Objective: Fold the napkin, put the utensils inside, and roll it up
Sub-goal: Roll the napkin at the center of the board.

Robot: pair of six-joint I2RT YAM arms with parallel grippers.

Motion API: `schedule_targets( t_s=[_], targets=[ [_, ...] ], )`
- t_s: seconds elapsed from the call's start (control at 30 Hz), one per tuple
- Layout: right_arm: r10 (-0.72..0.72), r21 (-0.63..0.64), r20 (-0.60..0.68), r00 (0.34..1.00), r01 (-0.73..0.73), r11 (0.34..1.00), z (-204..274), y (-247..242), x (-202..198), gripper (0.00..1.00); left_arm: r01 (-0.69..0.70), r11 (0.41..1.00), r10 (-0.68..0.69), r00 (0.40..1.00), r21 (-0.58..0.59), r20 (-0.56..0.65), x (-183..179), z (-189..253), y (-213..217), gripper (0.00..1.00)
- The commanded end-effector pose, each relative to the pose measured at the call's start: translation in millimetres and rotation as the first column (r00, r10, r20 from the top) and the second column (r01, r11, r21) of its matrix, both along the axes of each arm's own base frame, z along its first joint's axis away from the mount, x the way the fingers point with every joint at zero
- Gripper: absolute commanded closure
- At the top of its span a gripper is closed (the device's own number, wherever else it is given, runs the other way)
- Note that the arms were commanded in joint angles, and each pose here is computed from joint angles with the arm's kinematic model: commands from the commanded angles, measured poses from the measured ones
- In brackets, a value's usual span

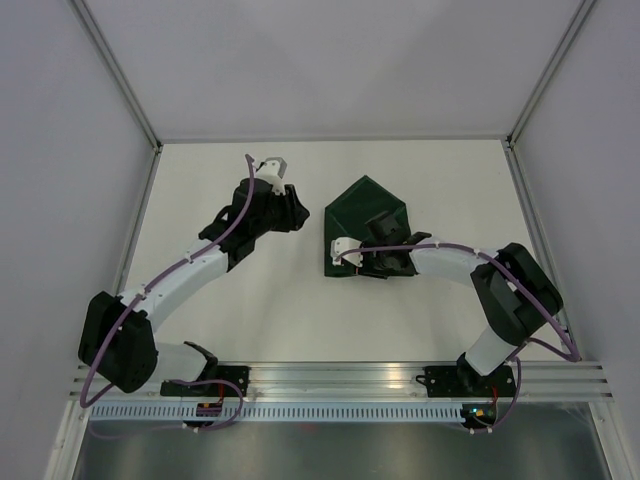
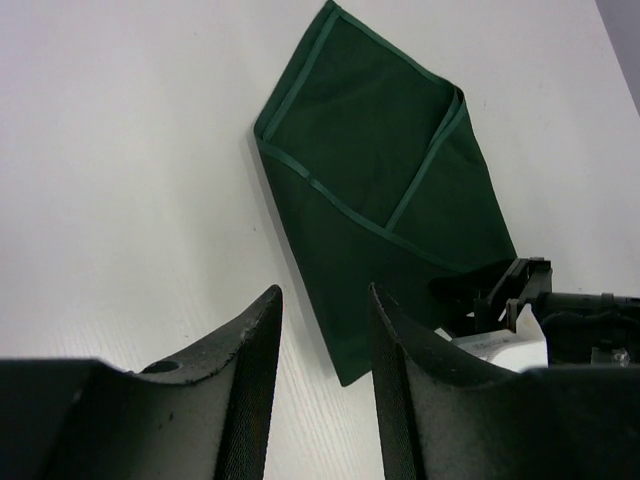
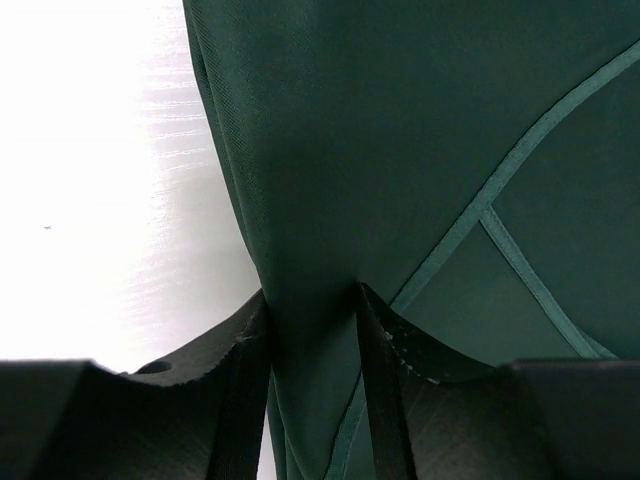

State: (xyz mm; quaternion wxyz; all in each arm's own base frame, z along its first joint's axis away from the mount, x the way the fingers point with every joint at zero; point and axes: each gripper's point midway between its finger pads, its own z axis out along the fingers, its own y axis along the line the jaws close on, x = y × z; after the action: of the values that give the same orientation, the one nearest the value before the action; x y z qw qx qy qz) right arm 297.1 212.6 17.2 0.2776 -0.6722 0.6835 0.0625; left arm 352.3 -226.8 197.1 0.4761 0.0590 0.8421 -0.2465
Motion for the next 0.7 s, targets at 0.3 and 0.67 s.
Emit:
schedule_targets(
  t_s=[0.3,0.67],
  targets=[
    [0.018,-0.077,-0.206,0.978,-0.034,0.996,-36,-17,-29,0.71,0.124,0.988,-0.100,0.968,-0.091,0.231,-24,54,-3,0.52],
    [0.016,-0.036,-0.365,0.931,-0.031,0.999,-39,-24,-34,0.83,0.090,0.995,-0.056,0.882,-0.052,0.467,-42,66,6,0.57]
  ],
)
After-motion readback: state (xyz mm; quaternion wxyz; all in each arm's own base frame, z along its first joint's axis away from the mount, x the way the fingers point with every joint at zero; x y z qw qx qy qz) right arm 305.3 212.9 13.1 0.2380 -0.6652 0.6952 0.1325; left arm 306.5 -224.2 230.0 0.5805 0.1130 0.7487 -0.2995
